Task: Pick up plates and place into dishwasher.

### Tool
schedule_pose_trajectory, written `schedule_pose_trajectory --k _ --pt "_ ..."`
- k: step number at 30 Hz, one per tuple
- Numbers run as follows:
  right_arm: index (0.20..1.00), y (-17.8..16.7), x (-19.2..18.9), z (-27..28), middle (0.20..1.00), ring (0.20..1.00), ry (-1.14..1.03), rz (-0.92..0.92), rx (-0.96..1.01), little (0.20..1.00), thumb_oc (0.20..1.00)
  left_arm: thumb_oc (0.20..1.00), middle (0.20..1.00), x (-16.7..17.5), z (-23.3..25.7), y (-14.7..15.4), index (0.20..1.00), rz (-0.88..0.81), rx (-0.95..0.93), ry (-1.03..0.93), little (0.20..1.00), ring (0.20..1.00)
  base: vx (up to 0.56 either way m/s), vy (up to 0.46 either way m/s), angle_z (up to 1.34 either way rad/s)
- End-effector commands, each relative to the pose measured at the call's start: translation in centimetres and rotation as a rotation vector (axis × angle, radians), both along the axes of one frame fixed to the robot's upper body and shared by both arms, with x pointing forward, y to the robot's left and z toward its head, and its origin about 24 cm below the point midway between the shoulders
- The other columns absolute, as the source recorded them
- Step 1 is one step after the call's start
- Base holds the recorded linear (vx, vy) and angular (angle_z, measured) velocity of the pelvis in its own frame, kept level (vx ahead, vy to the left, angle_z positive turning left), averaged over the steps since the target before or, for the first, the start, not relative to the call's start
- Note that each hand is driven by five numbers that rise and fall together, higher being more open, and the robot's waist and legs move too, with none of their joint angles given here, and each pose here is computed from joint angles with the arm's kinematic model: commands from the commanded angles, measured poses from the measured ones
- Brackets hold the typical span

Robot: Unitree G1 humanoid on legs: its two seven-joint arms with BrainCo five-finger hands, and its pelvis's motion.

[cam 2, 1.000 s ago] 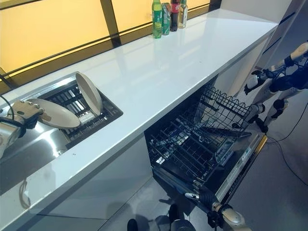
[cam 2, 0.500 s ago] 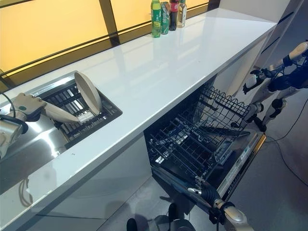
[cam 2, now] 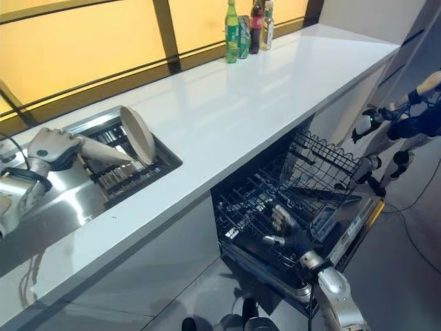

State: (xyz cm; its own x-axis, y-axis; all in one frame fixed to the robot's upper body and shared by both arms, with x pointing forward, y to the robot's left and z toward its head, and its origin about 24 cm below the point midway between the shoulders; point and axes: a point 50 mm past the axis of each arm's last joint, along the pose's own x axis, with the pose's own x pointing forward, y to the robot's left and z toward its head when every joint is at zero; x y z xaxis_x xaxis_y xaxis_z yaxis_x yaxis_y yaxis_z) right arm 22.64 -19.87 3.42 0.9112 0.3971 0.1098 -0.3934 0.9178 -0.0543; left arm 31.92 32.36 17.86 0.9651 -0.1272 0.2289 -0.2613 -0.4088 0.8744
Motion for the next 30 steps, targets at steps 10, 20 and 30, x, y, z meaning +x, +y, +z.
schedule_pose_trajectory --k 10,20,30 --pt "1.0 0.8 3.7 14.5 1.0 1.0 -0.769 -0.054 -0.316 1.0 1.0 0.2 0.2 0.4 5.0 -4.6 0.2 -0.198 -0.098 -0.248 0.2 0.2 0.0 -0.063 0.03" --pt "1.0 2.5 5.5 20.5 1.0 1.0 -1.159 -0.216 -0.725 1.0 1.0 0.2 0.2 0.3 7.5 -10.0 0.2 -0.482 -0.238 -0.233 0.2 0.2 0.01 -0.066 0.1" --pt "1.0 5.0 7.6 22.9 1.0 1.0 -1.247 -0.105 -0.984 1.0 1.0 0.2 0.2 -0.9 9.0 -15.4 0.2 -0.806 -0.443 -0.147 0.2 0.2 0.02 -0.036 0.08"
